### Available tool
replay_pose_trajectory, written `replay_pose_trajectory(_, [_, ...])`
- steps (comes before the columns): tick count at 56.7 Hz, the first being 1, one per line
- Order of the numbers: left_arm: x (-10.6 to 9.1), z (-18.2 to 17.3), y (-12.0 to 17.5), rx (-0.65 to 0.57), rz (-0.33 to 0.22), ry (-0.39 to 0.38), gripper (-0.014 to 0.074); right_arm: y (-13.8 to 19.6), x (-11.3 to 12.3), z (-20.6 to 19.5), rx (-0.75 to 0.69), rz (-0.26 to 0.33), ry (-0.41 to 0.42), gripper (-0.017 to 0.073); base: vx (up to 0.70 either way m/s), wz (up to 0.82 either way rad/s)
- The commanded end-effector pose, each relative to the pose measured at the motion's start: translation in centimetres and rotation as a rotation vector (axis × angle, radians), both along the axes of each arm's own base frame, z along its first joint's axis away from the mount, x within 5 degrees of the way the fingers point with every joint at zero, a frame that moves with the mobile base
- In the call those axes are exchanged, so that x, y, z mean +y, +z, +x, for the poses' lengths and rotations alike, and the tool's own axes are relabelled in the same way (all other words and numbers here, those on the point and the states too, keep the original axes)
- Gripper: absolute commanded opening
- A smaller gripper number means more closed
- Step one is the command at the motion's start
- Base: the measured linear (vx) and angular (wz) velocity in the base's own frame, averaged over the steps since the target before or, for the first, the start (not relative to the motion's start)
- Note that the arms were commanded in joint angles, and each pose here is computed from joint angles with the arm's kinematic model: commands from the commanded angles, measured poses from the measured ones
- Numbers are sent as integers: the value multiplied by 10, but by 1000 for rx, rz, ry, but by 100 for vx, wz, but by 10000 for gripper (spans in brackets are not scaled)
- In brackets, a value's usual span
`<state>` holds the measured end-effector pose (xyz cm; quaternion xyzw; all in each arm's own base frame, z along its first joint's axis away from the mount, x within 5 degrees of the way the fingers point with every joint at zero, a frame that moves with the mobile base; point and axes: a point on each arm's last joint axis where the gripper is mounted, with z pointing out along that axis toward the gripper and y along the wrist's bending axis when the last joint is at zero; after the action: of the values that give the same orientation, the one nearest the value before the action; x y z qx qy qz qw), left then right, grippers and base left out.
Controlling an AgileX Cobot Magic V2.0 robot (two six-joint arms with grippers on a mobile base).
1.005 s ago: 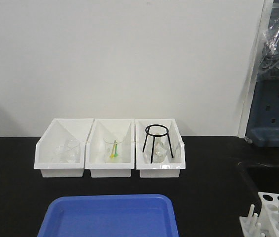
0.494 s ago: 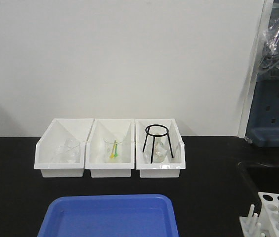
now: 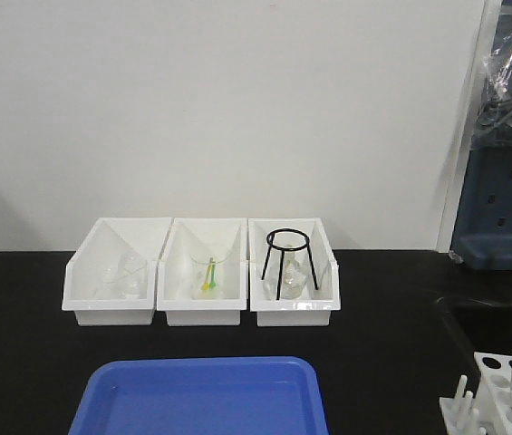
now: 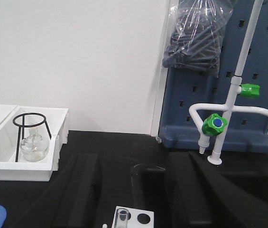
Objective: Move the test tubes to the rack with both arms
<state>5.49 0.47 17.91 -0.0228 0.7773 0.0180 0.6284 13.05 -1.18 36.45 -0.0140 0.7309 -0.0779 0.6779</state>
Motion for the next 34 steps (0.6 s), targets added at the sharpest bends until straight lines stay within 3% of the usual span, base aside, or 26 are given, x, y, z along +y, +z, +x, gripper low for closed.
replay_pose_trajectory(1, [-1, -1, 13, -77, -15, -3, -6, 19, 0, -2, -114, -23, 3, 395, 0, 0])
replay_pose_trajectory(34, [0, -1, 11, -64, -15, -1, -5, 19, 0, -2, -114, -23, 3, 395, 0, 0])
